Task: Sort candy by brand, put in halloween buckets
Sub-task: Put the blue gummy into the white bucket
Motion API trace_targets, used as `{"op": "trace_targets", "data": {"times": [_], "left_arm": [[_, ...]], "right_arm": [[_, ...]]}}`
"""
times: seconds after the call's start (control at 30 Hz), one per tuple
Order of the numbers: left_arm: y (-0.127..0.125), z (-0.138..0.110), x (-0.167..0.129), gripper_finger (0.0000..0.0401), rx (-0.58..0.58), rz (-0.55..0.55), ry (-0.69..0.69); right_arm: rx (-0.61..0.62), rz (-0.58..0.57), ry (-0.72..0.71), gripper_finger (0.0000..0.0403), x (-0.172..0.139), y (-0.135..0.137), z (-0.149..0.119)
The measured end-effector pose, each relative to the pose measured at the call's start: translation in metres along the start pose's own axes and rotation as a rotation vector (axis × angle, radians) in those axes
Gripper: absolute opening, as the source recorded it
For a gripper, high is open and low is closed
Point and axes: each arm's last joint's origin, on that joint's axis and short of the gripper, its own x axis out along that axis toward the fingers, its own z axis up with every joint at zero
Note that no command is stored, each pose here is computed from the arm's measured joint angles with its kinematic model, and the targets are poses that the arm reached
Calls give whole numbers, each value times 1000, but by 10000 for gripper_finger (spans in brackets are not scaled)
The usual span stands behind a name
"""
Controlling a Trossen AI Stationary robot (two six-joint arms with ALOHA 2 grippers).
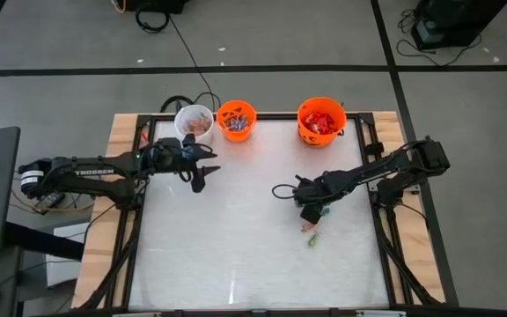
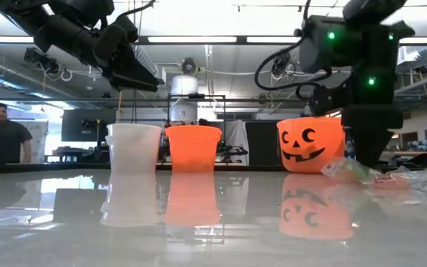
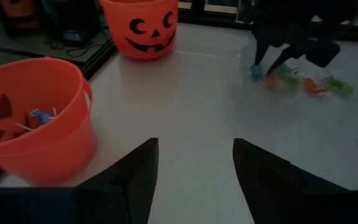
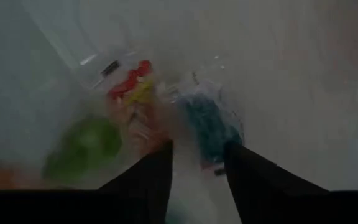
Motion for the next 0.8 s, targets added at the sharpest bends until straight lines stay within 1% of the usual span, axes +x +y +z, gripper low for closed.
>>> {"op": "trace_targets", "data": {"times": [0.13, 0.3, 0.33, 0.5, 0.6, 0.67, 0.8], "left_arm": [[0, 0, 0, 214, -4, 0, 0], [0, 0, 0, 214, -11, 2, 0], [0, 0, 0, 214, -14, 2, 1], [0, 0, 0, 214, -29, 2, -1], [0, 0, 0, 214, -29, 2, -4], [0, 2, 0, 214, -29, 2, -21], [0, 5, 0, 214, -29, -1, -48]], "right_arm": [[8, 0, -5, 117, 10, -8, -1], [-16, 0, -42, 24, 9, -9, 1], [-17, 1, -56, 14, 7, -8, 3], [-16, -17, -204, 11, -14, 0, 13], [-31, -12, -339, 6, -27, 7, 23], [-38, 18, -458, 6, -37, 12, 33], [-87, 123, -679, 4, -47, 25, 53]]}}
